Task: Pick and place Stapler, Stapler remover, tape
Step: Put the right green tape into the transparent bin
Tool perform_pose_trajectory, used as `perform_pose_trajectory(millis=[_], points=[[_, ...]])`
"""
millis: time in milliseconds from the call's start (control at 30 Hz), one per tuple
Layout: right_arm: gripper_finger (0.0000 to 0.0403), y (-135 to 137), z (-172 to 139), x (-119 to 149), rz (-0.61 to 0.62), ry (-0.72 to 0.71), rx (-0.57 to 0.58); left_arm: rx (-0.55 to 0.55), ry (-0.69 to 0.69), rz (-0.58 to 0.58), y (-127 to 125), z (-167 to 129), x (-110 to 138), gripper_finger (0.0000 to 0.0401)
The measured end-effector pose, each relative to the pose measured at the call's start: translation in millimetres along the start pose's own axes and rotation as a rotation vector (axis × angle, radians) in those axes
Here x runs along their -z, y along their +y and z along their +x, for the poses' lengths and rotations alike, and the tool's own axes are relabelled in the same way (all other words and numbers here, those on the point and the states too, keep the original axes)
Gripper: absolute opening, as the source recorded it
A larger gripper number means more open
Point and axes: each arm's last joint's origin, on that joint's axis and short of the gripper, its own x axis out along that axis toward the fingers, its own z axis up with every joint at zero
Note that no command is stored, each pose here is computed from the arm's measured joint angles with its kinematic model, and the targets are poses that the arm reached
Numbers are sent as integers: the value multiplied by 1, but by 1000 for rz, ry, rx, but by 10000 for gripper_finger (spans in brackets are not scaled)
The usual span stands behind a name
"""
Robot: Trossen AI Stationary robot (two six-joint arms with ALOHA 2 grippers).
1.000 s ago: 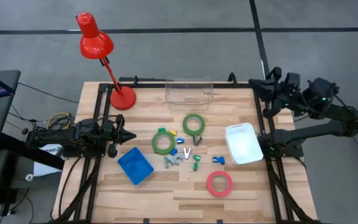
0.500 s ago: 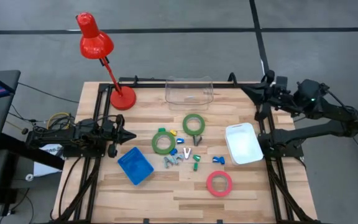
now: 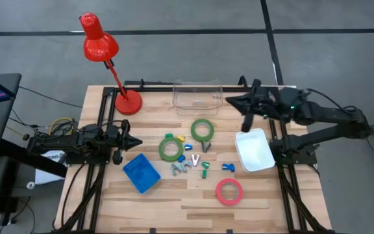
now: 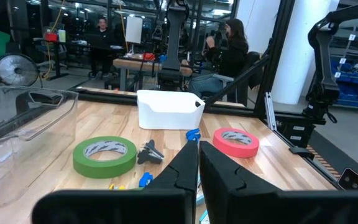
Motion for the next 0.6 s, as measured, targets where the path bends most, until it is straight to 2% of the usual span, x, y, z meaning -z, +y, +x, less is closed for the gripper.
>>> perform_pose_trajectory(millis=[200, 600], points=[[0, 6, 26, 16, -23, 80, 4, 0, 0, 0, 0, 0, 0, 8], [0, 16, 54, 38, -42, 184, -87, 0, 0, 0, 0, 0, 0, 8]])
